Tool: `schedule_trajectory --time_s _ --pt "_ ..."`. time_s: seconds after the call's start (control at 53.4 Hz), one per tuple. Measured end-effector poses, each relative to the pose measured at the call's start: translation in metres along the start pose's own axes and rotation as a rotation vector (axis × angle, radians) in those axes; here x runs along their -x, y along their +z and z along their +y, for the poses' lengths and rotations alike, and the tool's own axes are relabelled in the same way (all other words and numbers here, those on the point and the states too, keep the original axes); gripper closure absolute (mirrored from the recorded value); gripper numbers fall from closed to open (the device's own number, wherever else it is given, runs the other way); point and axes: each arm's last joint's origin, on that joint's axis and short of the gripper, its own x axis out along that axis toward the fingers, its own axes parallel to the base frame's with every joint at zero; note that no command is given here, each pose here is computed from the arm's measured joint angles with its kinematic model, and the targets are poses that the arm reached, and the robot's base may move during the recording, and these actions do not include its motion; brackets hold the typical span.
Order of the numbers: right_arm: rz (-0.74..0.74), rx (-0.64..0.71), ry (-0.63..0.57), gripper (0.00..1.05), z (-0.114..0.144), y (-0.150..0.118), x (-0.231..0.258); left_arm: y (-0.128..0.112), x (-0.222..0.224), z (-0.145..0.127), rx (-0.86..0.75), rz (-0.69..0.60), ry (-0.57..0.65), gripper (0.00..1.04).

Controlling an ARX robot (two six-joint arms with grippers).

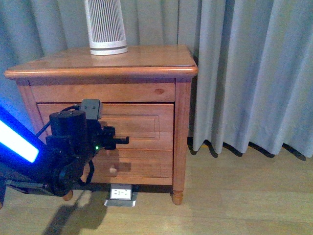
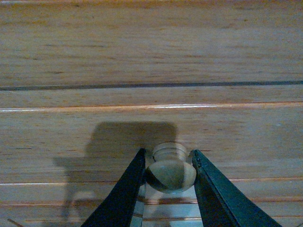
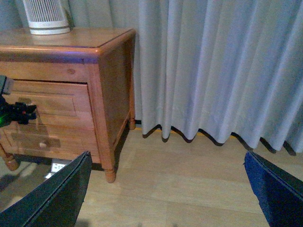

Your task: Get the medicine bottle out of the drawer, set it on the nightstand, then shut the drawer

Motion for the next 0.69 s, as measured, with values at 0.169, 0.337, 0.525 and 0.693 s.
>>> schedule_trajectory --time_s 0.169,0.337,0.525,0.693 --pt "0.0 0.0 0.0 0.07 0.0 0.0 0.0 0.0 0.004 0.0 0.001 -0.005 0.003 0.79" --pt "0.0 0.0 0.0 0.07 0.0 0.0 0.0 -0.002 0.038 0.0 0.023 0.016 0.013 0.79" --pt "0.0 0.0 0.0 0.07 0.0 0.0 0.0 -0.007 0.107 -0.006 0.017 0.067 0.022 0.79" --pt "0.0 0.0 0.0 0.07 0.0 0.0 0.0 -0.012 0.157 -0.01 0.009 0.113 0.038 0.79"
